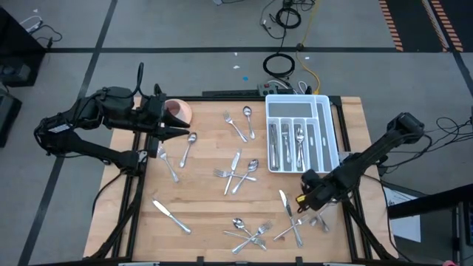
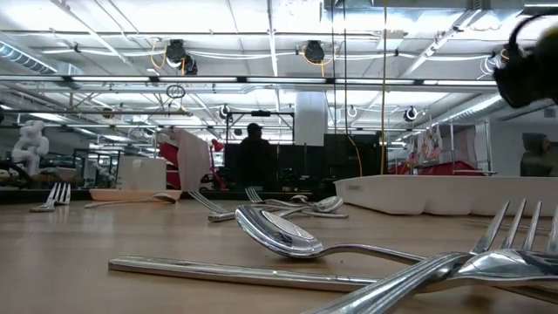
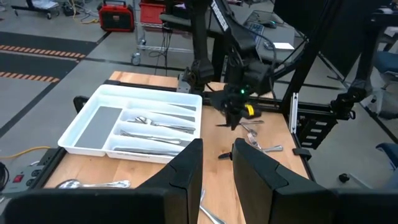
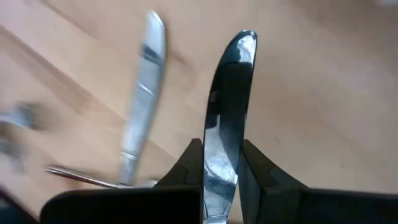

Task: Sort silverware
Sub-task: Put the silver knife into the white cutlery tray

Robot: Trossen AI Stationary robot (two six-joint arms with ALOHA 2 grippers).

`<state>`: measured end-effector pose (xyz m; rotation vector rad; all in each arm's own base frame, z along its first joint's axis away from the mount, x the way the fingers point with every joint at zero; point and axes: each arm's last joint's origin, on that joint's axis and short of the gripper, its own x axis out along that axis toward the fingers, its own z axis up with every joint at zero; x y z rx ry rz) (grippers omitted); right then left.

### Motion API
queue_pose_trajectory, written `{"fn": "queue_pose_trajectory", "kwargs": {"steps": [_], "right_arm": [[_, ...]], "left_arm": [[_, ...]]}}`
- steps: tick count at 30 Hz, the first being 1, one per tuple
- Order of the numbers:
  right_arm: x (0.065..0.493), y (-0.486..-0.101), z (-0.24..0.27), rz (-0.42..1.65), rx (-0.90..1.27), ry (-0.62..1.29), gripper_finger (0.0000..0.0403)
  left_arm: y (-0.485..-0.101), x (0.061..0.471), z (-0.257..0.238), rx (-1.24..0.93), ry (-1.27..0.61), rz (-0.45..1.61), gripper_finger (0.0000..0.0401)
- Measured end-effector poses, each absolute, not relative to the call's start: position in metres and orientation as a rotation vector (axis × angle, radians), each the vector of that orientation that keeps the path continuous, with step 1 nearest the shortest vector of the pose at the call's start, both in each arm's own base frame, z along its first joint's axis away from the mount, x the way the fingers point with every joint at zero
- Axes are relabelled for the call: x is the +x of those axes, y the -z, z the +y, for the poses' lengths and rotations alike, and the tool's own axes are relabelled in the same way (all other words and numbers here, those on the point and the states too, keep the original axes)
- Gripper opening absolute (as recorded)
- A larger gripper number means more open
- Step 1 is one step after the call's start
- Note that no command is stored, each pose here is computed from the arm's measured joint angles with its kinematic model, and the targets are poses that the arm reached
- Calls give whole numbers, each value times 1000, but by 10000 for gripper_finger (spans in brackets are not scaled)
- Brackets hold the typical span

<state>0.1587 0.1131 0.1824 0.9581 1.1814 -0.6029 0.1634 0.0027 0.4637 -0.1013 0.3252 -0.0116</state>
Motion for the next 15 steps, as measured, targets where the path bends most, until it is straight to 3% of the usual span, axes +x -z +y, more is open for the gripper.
{"fn": "queue_pose_trajectory", "kwargs": {"steps": [15], "right_arm": [[148,-238,46,709,1080,598,23]], "left_arm": [[-464,163,3,-101,11,327,91]]}}
